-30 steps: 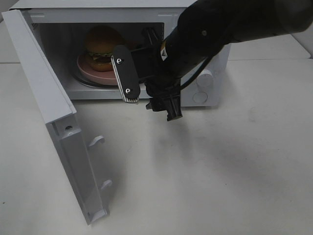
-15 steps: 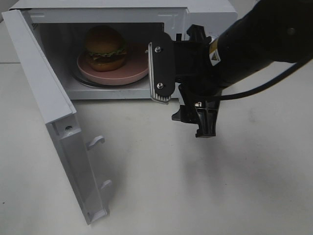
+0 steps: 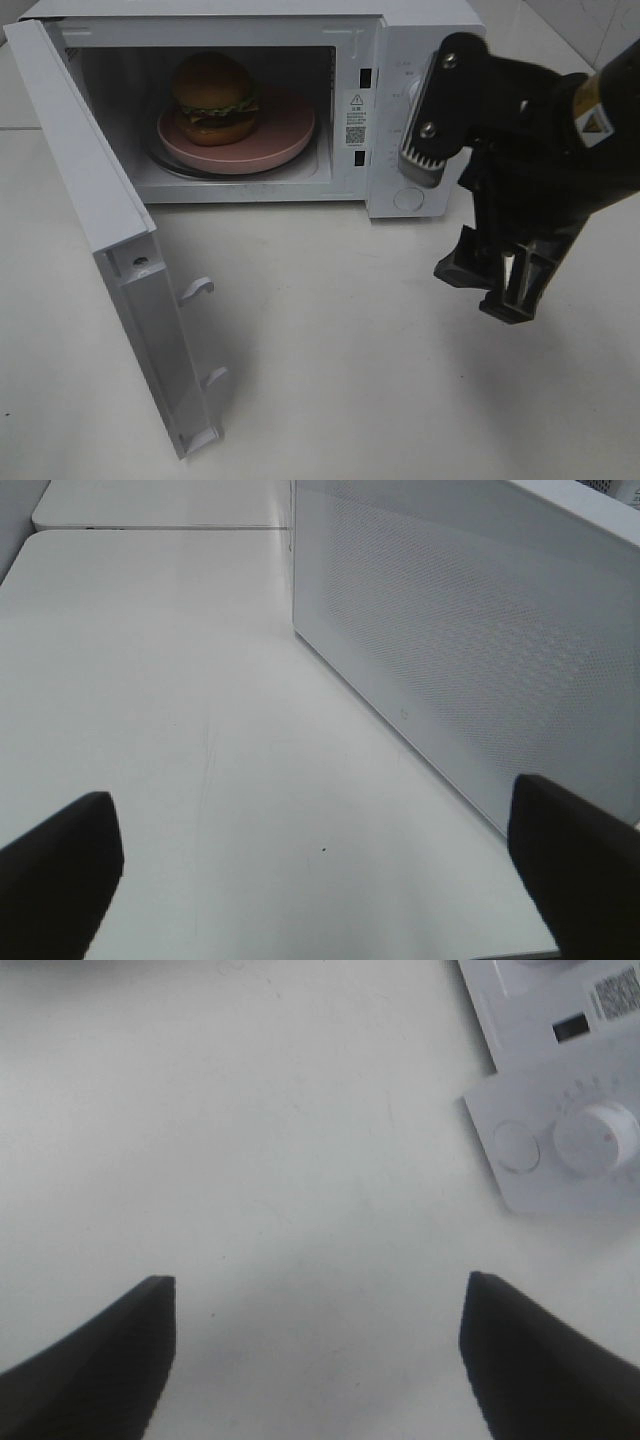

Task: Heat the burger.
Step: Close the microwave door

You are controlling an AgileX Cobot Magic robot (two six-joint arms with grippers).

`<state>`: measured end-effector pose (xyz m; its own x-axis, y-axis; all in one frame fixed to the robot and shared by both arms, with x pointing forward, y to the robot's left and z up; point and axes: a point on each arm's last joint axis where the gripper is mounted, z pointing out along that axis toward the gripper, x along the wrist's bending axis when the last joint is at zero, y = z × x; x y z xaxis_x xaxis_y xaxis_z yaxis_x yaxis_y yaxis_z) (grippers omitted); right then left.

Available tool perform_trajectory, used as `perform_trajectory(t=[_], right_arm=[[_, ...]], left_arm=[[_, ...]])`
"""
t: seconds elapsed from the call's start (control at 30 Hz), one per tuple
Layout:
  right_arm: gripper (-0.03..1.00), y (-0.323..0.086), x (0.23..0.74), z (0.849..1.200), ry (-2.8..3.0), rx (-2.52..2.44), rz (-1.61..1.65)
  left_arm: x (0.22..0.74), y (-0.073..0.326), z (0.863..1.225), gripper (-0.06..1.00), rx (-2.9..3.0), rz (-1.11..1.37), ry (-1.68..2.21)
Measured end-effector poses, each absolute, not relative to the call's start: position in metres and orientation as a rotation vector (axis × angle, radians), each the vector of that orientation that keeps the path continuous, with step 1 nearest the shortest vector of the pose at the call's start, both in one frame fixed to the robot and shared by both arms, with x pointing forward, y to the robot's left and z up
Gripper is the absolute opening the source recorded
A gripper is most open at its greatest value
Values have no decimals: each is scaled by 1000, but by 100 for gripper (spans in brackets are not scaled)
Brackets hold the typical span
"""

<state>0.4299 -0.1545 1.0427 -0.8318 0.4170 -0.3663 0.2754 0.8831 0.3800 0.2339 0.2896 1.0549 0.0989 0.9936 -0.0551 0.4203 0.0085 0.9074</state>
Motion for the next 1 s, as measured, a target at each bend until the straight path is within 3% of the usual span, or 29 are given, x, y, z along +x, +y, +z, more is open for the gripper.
perform_trajectory(t=[0.67, 1.0], right_arm=[[76, -213, 365, 1087, 2558, 1003, 393], [76, -254, 346, 1079, 2401, 1242, 433]], left_arm=[[234, 290, 1055, 99, 1541, 866, 1447], [234, 290, 1055, 99, 1541, 866, 1447]])
